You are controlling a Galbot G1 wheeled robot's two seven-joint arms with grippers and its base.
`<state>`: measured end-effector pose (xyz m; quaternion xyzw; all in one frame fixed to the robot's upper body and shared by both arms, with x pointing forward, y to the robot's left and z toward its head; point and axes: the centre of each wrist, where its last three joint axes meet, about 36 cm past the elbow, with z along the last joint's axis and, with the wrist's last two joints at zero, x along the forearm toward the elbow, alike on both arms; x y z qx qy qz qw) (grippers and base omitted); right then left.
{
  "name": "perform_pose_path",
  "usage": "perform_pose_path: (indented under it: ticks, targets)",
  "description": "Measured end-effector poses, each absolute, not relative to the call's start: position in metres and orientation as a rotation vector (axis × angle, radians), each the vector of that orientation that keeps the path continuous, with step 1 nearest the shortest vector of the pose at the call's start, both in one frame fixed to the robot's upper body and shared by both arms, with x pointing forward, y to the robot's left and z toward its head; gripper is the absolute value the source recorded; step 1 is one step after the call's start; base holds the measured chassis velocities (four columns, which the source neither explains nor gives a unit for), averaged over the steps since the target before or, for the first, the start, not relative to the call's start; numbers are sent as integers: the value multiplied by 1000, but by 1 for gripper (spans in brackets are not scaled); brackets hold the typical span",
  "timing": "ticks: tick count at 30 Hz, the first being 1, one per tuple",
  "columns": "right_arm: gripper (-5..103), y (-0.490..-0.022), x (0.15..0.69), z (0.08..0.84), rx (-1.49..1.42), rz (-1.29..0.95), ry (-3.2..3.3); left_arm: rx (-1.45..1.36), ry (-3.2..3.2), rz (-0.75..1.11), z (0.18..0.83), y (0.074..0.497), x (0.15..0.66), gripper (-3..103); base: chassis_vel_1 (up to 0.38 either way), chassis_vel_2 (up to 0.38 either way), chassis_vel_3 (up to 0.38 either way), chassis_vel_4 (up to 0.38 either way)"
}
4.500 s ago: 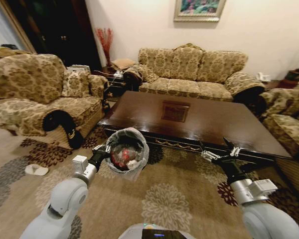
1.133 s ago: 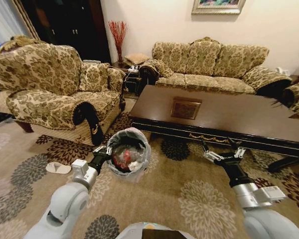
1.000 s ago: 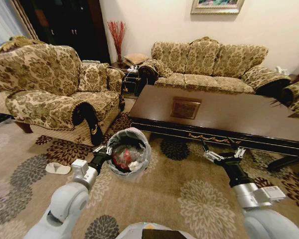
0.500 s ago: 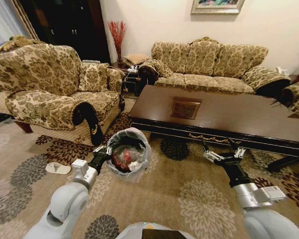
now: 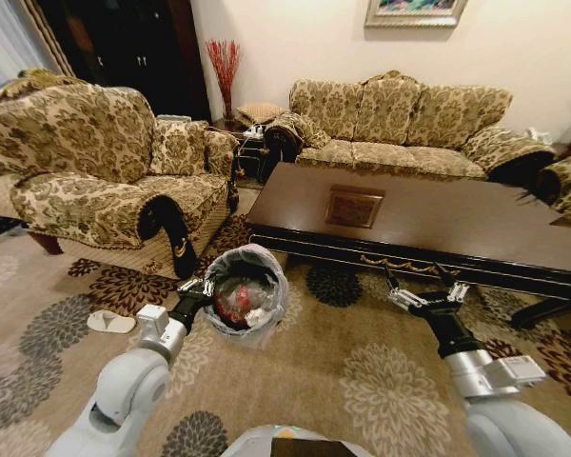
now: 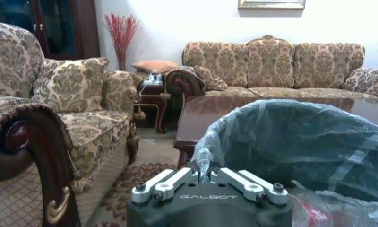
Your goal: Move to the front of the table and place the trash on the table into the trash bin.
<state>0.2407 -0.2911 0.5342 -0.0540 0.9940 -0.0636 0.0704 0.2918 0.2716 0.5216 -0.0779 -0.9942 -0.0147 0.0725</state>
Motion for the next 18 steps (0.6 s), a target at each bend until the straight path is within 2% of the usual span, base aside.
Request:
perform_pose_path:
  ticks: [18]
  targets:
    - [100,-291,241,534,-163,-191,2990,-234,-2987,-44,522,272,292,4,0,0,0,0]
